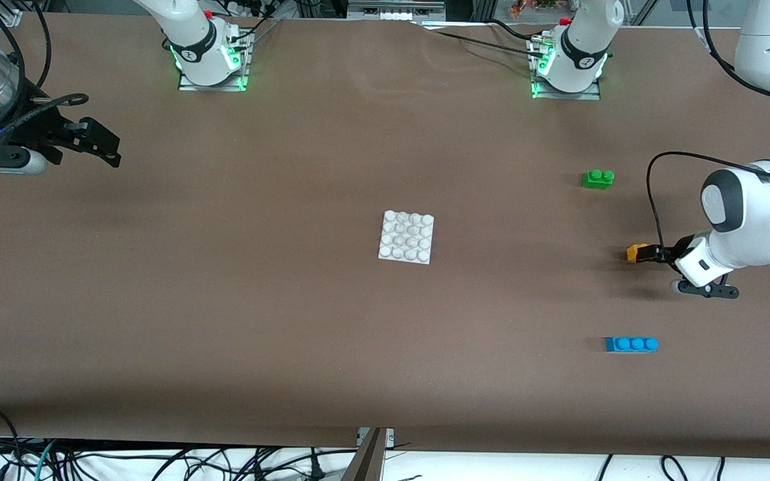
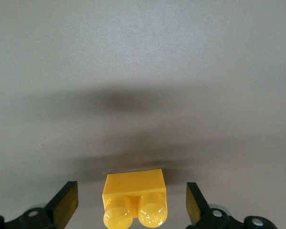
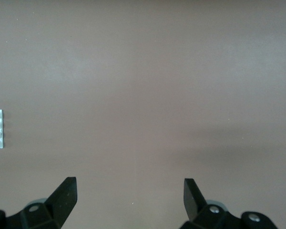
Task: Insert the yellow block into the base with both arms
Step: 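Close the left gripper on the yellow brick and lift it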
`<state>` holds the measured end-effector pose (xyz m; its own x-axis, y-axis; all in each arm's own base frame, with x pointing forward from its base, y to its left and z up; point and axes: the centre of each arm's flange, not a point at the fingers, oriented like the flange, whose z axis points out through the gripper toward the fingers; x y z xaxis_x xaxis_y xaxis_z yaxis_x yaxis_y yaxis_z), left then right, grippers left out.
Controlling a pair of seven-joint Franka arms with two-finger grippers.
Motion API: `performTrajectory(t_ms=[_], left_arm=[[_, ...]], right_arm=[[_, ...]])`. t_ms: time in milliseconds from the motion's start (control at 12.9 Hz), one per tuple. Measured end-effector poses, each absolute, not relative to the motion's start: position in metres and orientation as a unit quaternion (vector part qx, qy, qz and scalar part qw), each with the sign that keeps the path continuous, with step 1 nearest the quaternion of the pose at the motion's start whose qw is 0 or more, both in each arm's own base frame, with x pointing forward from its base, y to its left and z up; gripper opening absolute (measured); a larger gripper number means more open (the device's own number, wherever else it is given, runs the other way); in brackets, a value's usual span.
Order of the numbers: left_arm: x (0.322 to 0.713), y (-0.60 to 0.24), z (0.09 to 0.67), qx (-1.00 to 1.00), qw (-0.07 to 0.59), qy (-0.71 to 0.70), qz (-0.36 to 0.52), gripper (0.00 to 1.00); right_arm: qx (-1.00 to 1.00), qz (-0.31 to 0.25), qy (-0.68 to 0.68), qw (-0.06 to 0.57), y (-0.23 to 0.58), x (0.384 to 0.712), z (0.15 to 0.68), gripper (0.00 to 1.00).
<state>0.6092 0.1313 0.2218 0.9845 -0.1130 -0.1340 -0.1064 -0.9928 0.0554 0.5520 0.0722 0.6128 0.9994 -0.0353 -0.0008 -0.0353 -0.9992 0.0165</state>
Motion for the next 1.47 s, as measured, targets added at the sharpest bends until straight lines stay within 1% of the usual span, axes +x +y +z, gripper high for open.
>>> performTrajectory(t_ms=[387,1238,1315,1393,1470], left_arm=[[0.594,0.131,0.200,0.996,0.021,-0.066,-0.056,1.00],[0.574,0.134,0.179,0.997,0.016,-0.068,-0.040,0.99],[0.574,0.134,0.179,0.997,0.015,-0.068,-0.040,0.98],[0.574,0.134,0.179,0.997,0.015,-0.068,-0.040,0.94],[0.574,0.134,0.179,0.997,0.015,-0.067,-0.040,0.82]], right_arm=[[1.000,-0.006,-0.019,0.009,0.071,0.556,0.607,0.99],[0.999,-0.023,-0.036,0.012,0.049,0.562,0.595,0.99],[0.999,-0.024,-0.036,0.012,0.049,0.562,0.594,0.99],[0.999,-0.025,-0.035,0.012,0.050,0.561,0.594,0.99],[0.999,-0.026,-0.035,0.012,0.050,0.561,0.594,0.99]])
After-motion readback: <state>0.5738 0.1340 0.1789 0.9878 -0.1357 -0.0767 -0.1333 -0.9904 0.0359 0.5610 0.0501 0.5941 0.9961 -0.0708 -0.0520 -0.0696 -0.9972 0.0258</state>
